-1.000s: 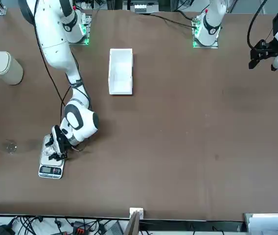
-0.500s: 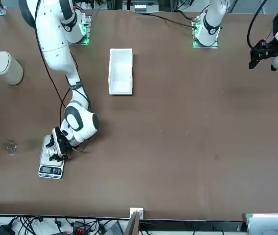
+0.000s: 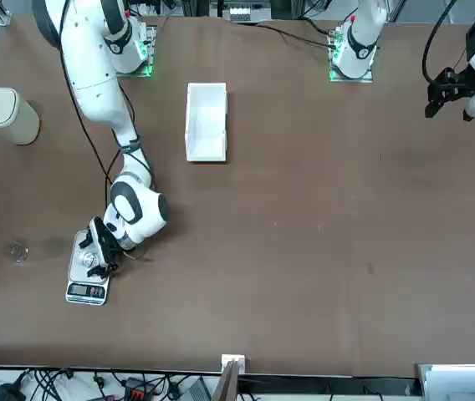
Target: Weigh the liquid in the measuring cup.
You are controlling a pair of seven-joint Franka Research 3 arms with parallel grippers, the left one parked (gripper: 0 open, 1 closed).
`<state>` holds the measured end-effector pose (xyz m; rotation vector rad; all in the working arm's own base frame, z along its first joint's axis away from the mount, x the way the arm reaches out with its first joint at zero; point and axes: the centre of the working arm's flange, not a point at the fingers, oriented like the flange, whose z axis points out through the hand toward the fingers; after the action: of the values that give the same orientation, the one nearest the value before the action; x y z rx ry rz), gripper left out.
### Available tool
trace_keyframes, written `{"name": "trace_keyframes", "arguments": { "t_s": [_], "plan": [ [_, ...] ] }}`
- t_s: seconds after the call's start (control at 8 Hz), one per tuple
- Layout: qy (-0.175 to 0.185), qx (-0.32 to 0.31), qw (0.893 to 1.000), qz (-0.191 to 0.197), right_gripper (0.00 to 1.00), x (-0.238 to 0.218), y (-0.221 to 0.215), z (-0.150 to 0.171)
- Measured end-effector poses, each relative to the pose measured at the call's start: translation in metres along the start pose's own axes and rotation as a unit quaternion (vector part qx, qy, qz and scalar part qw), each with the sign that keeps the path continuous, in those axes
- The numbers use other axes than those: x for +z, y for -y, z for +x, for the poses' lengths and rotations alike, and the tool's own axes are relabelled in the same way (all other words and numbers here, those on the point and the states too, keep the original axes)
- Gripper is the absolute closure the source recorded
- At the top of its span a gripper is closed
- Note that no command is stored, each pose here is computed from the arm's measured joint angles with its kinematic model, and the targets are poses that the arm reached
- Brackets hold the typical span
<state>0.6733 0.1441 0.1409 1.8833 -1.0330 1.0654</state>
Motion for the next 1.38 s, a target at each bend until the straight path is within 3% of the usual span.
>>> {"name": "trace_keyframes", "arguments": {
  "t_s": [0.38,0.75,1.0,1.38],
  "plan": [
    [0.066,-0.061,0.996,0.017,0.00,-0.073,0.012,-0.002],
    [0.136,-0.164,0.976,0.046,0.00,-0.163,0.006,0.040],
    [0.180,-0.243,0.950,0.074,0.00,-0.206,-0.010,0.099],
    [0.248,-0.367,0.887,0.128,0.00,-0.236,-0.056,0.201]
  ]
}}
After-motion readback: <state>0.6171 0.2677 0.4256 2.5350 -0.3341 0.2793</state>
